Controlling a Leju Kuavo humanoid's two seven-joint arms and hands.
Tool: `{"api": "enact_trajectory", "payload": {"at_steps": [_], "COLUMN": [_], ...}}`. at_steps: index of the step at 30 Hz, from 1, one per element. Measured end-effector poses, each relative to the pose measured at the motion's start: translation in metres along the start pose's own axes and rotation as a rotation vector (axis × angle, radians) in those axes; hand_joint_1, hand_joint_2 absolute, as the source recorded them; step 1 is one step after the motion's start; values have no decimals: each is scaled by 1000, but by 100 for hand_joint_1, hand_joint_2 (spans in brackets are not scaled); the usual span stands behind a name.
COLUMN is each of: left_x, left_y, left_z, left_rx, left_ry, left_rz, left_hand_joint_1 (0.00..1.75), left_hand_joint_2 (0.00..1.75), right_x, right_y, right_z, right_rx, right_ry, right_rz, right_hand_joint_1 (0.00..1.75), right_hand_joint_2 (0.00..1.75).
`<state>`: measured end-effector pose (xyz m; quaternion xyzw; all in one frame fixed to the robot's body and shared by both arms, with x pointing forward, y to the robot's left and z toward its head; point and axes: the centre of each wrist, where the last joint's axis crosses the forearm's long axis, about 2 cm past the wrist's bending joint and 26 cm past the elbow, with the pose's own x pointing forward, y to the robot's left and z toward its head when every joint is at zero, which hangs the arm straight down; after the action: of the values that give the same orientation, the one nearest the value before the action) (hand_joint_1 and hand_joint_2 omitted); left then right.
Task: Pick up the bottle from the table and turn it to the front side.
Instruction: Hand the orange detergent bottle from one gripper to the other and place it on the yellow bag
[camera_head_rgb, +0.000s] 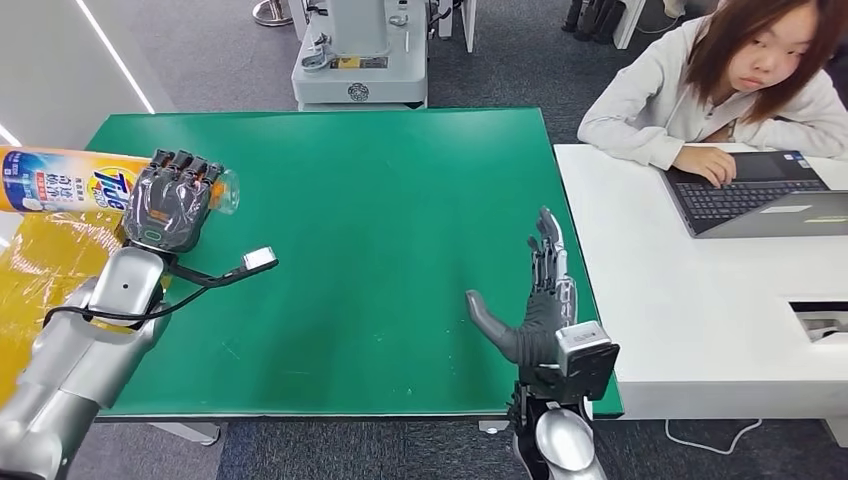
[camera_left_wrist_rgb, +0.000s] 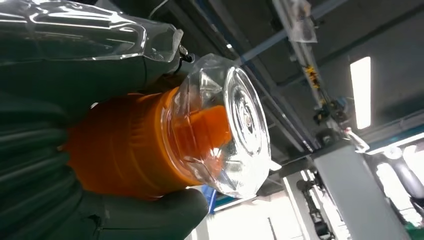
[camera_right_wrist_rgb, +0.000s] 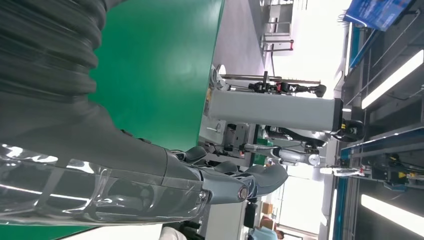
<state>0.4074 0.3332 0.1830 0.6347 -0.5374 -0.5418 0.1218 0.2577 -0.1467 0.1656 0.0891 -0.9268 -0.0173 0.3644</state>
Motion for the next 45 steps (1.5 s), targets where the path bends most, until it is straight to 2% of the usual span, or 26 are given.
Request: {"api": "enact_trajectory", "payload": {"at_steps": [4, 11, 16, 21, 31, 35, 36, 42, 45], "left_x": [-10, -32, -40, -42, -31, -25, -24, -17, -19], "left_y": [-24, -61, -76, -83, -87, -87, -86, -85, -83], "left_z": [17, 58, 81, 95, 96, 91, 90, 82, 74], "left_rx": [-106, -328, -492, -602, -736, -769, -775, -828, -832], "left_ry": [-73, -125, -140, -144, -145, -121, -112, 16, 84], "left_rz": [-81, -138, -134, -111, 60, 156, 183, 472, 573], "left_hand_joint_1": [175, 175, 175, 175, 174, 146, 143, 151, 149], "left_hand_joint_2": [175, 175, 175, 175, 175, 175, 175, 175, 175], "right_x": [2, 7, 9, 9, 7, 6, 5, 3, 3], "right_y": [-2, -8, -9, -10, -11, -11, -11, -12, -14], "right_z": [1, 7, 9, 9, 5, 3, 3, 5, 5], "right_rx": [-12, -26, -27, -15, 24, 41, 45, 58, 53], "right_ry": [-2, -1, -2, -5, -15, -16, -15, -5, -4], "right_rz": [3, 11, 14, 13, 20, 24, 25, 35, 37], "right_hand_joint_1": [0, 0, 0, 0, 0, 0, 0, 0, 0], "right_hand_joint_2": [175, 175, 175, 175, 175, 175, 175, 175, 175]}}
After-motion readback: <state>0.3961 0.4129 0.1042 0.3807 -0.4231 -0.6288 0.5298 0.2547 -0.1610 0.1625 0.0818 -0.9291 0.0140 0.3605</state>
